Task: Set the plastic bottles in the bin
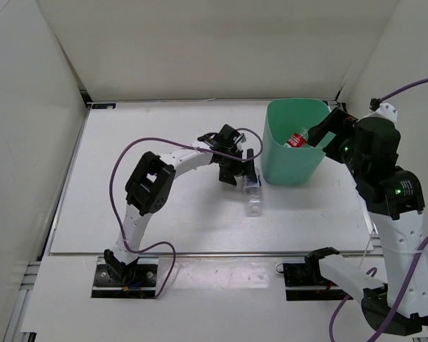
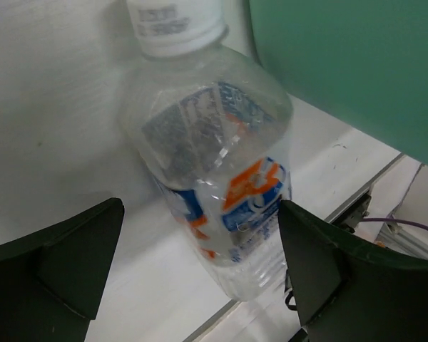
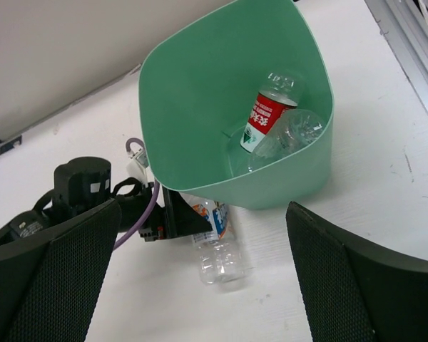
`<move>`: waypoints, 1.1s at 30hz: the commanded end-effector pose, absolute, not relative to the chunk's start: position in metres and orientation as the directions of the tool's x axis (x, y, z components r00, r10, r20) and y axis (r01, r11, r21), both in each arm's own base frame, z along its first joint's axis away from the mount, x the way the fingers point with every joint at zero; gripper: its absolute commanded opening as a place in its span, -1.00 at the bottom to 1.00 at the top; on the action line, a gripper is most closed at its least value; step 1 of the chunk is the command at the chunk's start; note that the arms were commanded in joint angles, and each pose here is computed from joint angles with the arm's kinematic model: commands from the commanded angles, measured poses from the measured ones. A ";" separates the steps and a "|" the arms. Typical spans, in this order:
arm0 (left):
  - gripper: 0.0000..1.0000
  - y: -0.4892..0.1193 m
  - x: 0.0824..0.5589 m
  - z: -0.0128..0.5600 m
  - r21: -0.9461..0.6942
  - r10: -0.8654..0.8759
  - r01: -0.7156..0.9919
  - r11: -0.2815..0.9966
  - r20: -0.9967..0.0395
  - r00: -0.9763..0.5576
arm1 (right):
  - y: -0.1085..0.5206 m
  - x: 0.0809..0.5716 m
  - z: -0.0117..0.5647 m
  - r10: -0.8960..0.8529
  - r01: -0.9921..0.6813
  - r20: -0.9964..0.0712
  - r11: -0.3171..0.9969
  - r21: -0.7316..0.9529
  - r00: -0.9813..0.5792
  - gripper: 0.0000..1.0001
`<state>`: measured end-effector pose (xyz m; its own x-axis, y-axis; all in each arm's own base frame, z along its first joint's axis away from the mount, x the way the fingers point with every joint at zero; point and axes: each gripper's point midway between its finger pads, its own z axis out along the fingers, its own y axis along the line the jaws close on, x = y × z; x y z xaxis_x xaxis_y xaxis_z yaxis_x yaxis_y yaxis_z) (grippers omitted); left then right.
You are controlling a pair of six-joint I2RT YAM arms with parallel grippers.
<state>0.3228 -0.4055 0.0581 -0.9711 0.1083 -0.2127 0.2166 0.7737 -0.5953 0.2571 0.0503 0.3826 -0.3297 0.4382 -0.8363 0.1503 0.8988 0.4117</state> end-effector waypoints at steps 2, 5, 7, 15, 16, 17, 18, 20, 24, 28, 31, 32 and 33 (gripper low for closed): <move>1.00 -0.423 0.322 0.059 -0.655 0.132 0.217 0.724 -0.177 -0.975 | 0.046 0.251 0.387 0.369 0.122 -0.869 0.929 0.348 -0.329 1.00; 1.00 -0.427 0.323 0.061 -0.669 0.139 0.223 0.709 -0.178 -0.974 | 0.043 0.253 0.388 0.339 0.120 -0.882 0.941 0.316 -0.329 1.00; 0.86 -0.420 0.315 0.048 -0.656 0.151 0.215 0.724 -0.154 -0.977 | 0.041 0.253 0.388 0.327 0.124 -0.887 0.945 0.303 -0.327 1.00; -0.30 -0.373 0.276 0.039 -0.623 0.180 0.198 0.757 -0.094 -0.979 | 0.045 0.256 0.361 0.352 0.149 -0.856 0.936 0.319 -0.378 1.00; -0.33 -0.362 0.276 0.040 -0.612 0.161 0.187 0.769 -0.098 -0.982 | 0.046 0.257 0.353 0.361 0.160 -0.846 0.933 0.323 -0.392 1.00; -0.33 -0.353 0.277 0.044 -0.605 0.143 0.178 0.776 -0.106 -0.984 | 0.046 0.258 0.355 0.363 0.158 -0.849 0.932 0.327 -0.384 1.00; -0.33 -0.343 0.273 0.057 -0.588 0.127 0.189 0.787 -0.146 -0.981 | 0.049 0.258 0.349 0.371 0.159 -0.839 0.929 0.335 -0.399 1.00; -0.33 -0.330 0.283 0.078 -0.579 0.085 0.193 0.792 -0.209 -0.974 | 0.049 0.258 0.348 0.381 0.160 -0.837 0.925 0.346 -0.392 1.00; -0.37 -0.314 0.316 0.170 -0.537 -0.034 0.232 0.811 -0.439 -0.898 | 0.051 0.258 0.345 0.381 0.152 -0.836 0.924 0.350 -0.395 1.00; -0.32 -0.334 0.359 0.270 -0.535 -0.082 0.367 0.761 -0.640 -0.764 | 0.045 0.254 0.342 0.381 0.172 -0.841 0.924 0.341 -0.384 1.00; -0.29 -0.358 0.388 0.360 -0.530 -0.137 0.504 0.682 -0.770 -0.623 | 0.040 0.252 0.343 0.391 0.195 -0.842 0.920 0.341 -0.371 1.00; -0.29 -0.370 0.404 0.389 -0.528 -0.175 0.539 0.657 -0.801 -0.572 | 0.038 0.252 0.348 0.393 0.201 -0.848 0.918 0.341 -0.357 1.00; -0.29 -0.376 0.412 0.401 -0.526 -0.192 0.555 0.645 -0.814 -0.548 | 0.038 0.251 0.353 0.396 0.197 -0.851 0.917 0.347 -0.345 1.00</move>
<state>0.3932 -0.3646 0.3549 -0.6583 -0.1558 -0.7364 0.4763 0.6713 -0.5678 0.2512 0.0441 0.3346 -0.4133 0.3805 -0.8273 0.1886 0.9246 0.3311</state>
